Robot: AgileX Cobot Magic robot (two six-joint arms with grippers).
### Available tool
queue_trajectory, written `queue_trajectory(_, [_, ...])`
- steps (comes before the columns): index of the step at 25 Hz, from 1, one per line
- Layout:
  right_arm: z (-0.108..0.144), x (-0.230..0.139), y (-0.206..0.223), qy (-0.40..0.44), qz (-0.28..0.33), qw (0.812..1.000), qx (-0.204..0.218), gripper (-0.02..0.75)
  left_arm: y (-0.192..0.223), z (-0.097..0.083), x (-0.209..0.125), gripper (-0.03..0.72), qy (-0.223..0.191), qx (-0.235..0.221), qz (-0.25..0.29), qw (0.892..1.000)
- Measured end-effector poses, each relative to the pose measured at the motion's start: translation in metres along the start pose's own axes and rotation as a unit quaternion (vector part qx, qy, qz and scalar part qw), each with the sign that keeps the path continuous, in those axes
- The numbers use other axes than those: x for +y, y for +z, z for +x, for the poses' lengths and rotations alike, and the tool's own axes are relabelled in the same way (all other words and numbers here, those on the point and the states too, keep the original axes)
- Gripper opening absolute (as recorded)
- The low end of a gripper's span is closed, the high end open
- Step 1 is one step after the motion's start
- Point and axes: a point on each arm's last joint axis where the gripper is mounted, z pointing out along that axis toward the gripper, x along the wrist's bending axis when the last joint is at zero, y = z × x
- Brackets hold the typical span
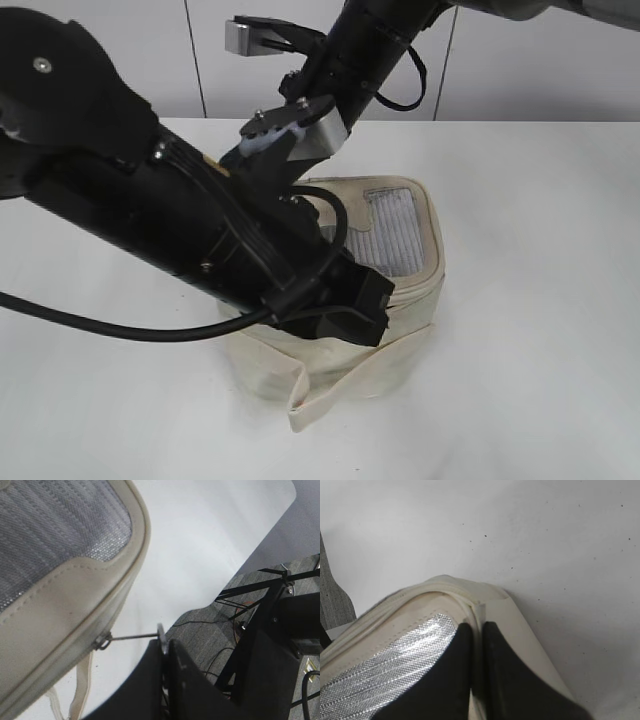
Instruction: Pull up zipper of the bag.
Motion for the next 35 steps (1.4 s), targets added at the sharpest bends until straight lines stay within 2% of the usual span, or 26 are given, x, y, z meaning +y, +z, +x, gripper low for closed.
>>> queue_trajectory(6, [0.0,0.0,0.0,0.001,0.0,1.0,0.0,0.039,-0.001,0.0,-0.002,-0.001,0.025,0.006,0.021,0.999])
queue_trajectory(8, [0.0,0.0,0.0,0.003,0.0,1.0,0.0,0.039,-0.003,0.0,-0.004,0.028,0.036,0.008,0.032,0.999])
queue_trajectory(10, [0.0,0.0,0.0,0.006,0.0,1.0,-0.001,0.039,-0.006,-0.003,-0.006,0.095,0.047,0.007,0.038,0.998])
queue_trajectory(11, [-0.001,0.0,0.0,0.008,0.0,1.0,-0.002,0.039,-0.01,-0.005,-0.006,0.158,0.054,0.006,0.038,0.998])
queue_trajectory(14, [-0.001,0.0,0.0,0.012,0.001,1.0,-0.003,0.042,-0.026,-0.009,-0.004,0.321,0.064,0.011,0.016,0.998])
queue_trajectory(16, [-0.001,-0.001,-0.001,0.015,0.001,1.0,-0.003,0.044,-0.04,-0.007,-0.001,0.392,0.069,0.02,-0.006,0.997])
queue_trajectory(18, [-0.001,-0.001,-0.001,0.017,0.001,1.0,-0.003,0.047,-0.055,-0.005,0.002,0.424,0.078,0.033,-0.027,0.996])
queue_trajectory(22, [-0.001,-0.001,-0.001,0.024,0.001,1.0,-0.003,0.067,-0.079,0.006,0.006,0.442,0.09,0.069,-0.06,0.992])
queue_trajectory(25, [-0.001,-0.001,-0.001,0.029,0.001,1.0,-0.004,0.152,-0.09,0.022,0.012,0.444,0.085,0.102,-0.08,0.988])
queue_trajectory(30, [-0.005,-0.002,-0.008,0.047,0.002,0.999,-0.023,0.404,-0.106,0.052,0.026,0.445,0.055,0.154,-0.145,0.976])
queue_trajectory(33, [-0.003,-0.001,-0.019,0.047,0.001,0.998,-0.042,0.447,-0.116,0.065,0.035,0.445,0.042,0.181,-0.194,0.963])
queue_trajectory(35, [-0.004,-0.002,-0.029,0.048,-0.001,0.997,-0.056,0.455,-0.117,0.073,0.039,0.445,0.039,0.195,-0.207,0.958])
